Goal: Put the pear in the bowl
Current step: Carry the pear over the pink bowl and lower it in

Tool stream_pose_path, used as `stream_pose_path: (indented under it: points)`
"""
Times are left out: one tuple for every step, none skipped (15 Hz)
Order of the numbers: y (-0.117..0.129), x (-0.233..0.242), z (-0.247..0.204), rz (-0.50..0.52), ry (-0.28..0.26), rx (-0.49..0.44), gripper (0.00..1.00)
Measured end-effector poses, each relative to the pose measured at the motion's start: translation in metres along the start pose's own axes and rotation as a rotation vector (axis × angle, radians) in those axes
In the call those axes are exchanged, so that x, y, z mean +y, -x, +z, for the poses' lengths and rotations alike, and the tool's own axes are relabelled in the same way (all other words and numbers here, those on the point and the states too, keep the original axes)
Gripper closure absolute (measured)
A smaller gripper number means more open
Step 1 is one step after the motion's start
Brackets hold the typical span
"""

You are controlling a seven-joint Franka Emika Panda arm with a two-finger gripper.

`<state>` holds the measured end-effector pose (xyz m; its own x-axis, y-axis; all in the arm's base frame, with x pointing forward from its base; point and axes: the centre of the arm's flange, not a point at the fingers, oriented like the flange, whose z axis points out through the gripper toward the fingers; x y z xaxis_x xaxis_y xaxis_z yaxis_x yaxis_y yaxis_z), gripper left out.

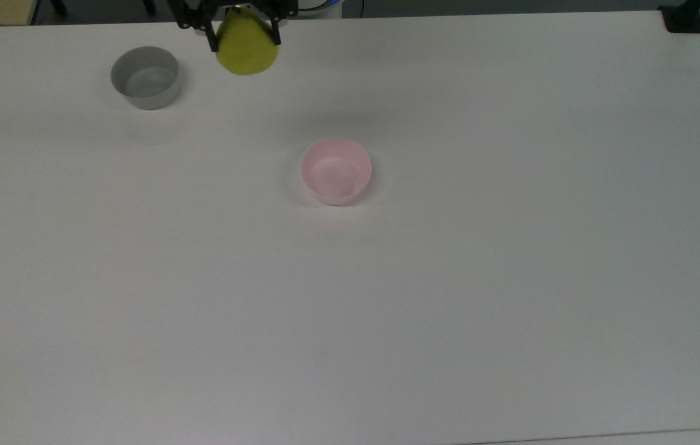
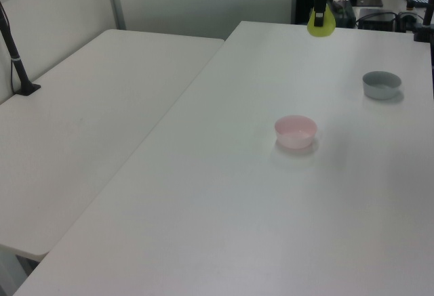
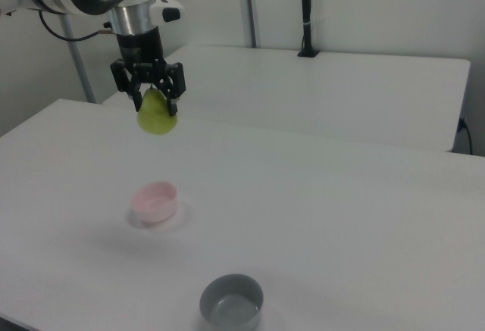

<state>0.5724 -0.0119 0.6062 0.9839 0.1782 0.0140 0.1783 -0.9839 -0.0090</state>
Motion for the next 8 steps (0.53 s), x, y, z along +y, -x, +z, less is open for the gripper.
stream_pose_path:
  points:
    - [0.0, -0.006, 0.003, -0.011, -0.002, -0.007, 0.22]
    - [0.0, -0.011, 0.008, -0.019, -0.004, -0.016, 0.22]
    - [-0.001, -0.014, 0.014, -0.024, -0.006, -0.025, 0.22]
    - [-0.001, -0.016, 0.019, -0.027, -0.006, -0.024, 0.22]
    - [-0.003, -0.018, 0.025, -0.031, -0.005, -0.016, 0.22]
    - [-0.006, -0.022, 0.033, -0.038, -0.003, -0.006, 0.22]
    - [-0.008, -0.026, 0.041, -0.045, -0.001, 0.003, 0.22]
    - [-0.01, -0.03, 0.05, -0.053, 0.0, 0.012, 0.22]
